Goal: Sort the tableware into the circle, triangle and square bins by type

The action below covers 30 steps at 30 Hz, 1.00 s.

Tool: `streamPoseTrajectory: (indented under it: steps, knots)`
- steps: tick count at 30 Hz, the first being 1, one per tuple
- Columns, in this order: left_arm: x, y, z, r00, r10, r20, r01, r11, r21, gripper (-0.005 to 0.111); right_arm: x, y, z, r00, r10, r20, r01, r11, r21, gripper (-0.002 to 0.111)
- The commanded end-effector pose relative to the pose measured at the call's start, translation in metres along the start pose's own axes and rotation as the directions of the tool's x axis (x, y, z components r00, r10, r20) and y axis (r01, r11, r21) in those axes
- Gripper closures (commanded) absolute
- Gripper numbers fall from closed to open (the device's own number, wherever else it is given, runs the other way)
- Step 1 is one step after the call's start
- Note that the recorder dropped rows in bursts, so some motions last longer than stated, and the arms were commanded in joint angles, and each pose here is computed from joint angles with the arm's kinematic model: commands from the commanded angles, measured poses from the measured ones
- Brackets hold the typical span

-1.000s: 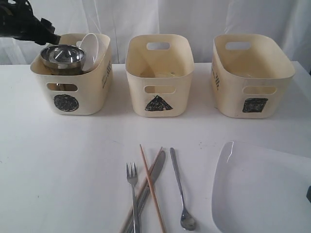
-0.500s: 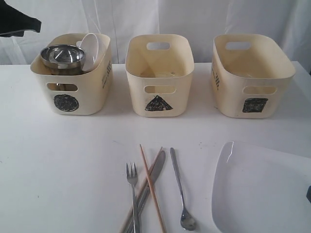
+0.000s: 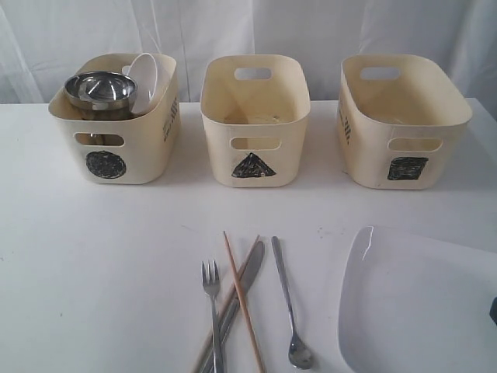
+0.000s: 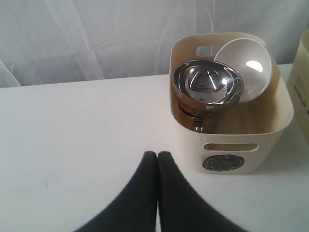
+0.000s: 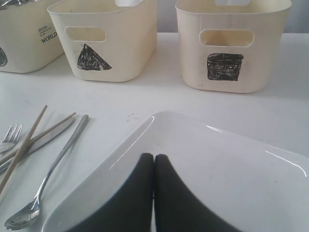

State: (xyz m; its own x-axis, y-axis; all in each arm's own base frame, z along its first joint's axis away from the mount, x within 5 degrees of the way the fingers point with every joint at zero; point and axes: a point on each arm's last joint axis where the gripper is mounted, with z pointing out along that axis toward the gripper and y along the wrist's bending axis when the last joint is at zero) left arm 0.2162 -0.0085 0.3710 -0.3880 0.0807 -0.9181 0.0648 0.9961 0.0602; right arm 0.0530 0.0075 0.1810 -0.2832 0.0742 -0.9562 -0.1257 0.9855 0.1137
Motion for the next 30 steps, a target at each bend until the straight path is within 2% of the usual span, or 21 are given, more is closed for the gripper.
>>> streamPoseTrajectory:
  steps: [1, 5, 9, 11, 18, 24, 30]
  knots:
    - [0.018, -0.001, -0.049, 0.995, -0.030, 0.092, 0.030, 1.000, -0.001, 0.107, -0.001, 0.000, 0.000, 1.000, -0.001, 0.018, 0.001, 1.000, -0.006, 0.108]
    - [0.037, -0.006, -0.087, 0.989, -0.094, 0.118, 0.089, 0.995, 0.043, 0.107, -0.001, 0.000, 0.000, 1.000, -0.001, 0.018, 0.001, 1.000, -0.006, 0.108]
    - [0.050, -0.008, -0.105, 0.997, -0.050, 0.066, 0.046, 0.998, 0.051, 0.107, -0.001, 0.000, 0.000, 1.000, -0.001, 0.018, 0.001, 1.000, -0.006, 0.108]
    - [0.055, -0.010, -0.111, 0.999, 0.003, 0.041, -0.006, 0.998, 0.063, 0.107, -0.001, 0.000, 0.000, 1.000, -0.001, 0.018, 0.001, 1.000, -0.006, 0.108]
    - [0.071, -0.006, -0.123, 0.987, 0.144, -0.074, -0.141, 0.989, 0.035, 0.107, -0.001, 0.000, 0.000, 1.000, -0.001, 0.018, 0.001, 1.000, -0.006, 0.108]
    - [0.072, -0.002, -0.124, 0.991, 0.099, -0.090, -0.101, 0.995, -0.012, 0.107, -0.001, 0.000, 0.000, 1.000, -0.001, 0.018, 0.001, 1.000, -0.006, 0.108]
    - [0.087, -0.003, -0.127, 0.963, 0.096, -0.252, -0.097, 0.995, 0.012, 0.107, -0.001, 0.000, 0.000, 1.000, -0.001, 0.018, 0.001, 1.000, -0.006, 0.108]
